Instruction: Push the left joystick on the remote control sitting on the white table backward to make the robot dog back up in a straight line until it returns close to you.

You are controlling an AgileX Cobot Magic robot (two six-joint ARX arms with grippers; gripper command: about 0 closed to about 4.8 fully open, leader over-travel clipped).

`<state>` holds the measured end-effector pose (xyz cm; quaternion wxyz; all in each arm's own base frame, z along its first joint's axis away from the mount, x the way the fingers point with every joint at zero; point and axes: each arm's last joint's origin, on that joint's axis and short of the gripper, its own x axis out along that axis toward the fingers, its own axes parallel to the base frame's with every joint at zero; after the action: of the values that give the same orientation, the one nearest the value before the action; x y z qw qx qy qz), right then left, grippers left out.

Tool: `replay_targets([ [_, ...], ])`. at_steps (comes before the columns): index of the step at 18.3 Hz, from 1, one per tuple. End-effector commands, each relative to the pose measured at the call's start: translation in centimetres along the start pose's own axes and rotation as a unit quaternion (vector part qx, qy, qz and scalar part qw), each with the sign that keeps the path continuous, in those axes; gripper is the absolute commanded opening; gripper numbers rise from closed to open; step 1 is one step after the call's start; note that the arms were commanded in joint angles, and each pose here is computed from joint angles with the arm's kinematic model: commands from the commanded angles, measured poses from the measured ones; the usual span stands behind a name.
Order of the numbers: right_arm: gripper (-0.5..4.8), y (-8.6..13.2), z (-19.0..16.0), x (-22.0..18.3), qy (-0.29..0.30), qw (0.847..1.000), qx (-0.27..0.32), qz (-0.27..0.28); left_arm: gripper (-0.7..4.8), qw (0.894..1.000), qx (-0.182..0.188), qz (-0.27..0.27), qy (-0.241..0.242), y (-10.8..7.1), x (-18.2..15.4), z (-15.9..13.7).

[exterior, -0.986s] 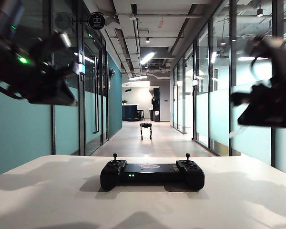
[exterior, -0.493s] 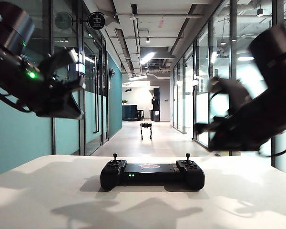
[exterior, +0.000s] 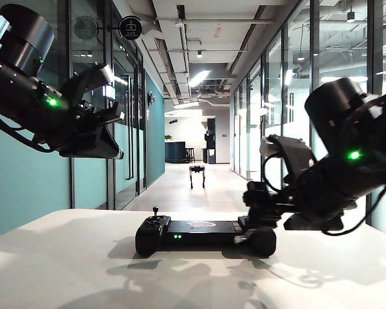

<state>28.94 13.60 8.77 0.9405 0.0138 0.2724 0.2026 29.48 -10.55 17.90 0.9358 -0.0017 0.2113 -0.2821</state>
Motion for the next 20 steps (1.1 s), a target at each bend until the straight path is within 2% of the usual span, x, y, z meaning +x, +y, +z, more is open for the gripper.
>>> replay_targets([
  [1, 3.64, 0.1, 0.5, 1.0, 0.004, 1.0, 0.017, 0.001, -0.05, 1.0, 0.006, -0.003, -0.01, -0.1, 0.0, 0.4],
  [14, 3.64, 0.0, 1.4, 5.7, 0.043, 0.999, 0.018, -0.007, -0.05, 1.0, 0.006, -0.003, -0.01, -0.1, 0.0, 0.4],
  [15, 3.57, 0.0, 1.5, 5.7, 0.038, 0.999, 0.018, -0.006, -0.05, 1.0, 0.006, -0.003, -0.01, -0.1, 0.0, 0.4],
  [17, 3.02, 0.0, 1.5, 5.7, 0.039, 0.999, 0.018, -0.007, -0.05, 1.0, 0.006, -0.003, -0.01, -0.1, 0.0, 0.4],
  [19, 2.98, 0.0, 1.5, 5.7, 0.04, 0.999, 0.018, -0.007, -0.05, 1.0, 0.006, -0.003, -0.01, -0.1, 0.0, 0.4],
  [20, 2.67, 0.0, 1.5, 5.7, 0.039, 0.999, 0.018, -0.007, -0.05, 1.0, 0.006, -0.003, -0.01, -0.1, 0.0, 0.4],
])
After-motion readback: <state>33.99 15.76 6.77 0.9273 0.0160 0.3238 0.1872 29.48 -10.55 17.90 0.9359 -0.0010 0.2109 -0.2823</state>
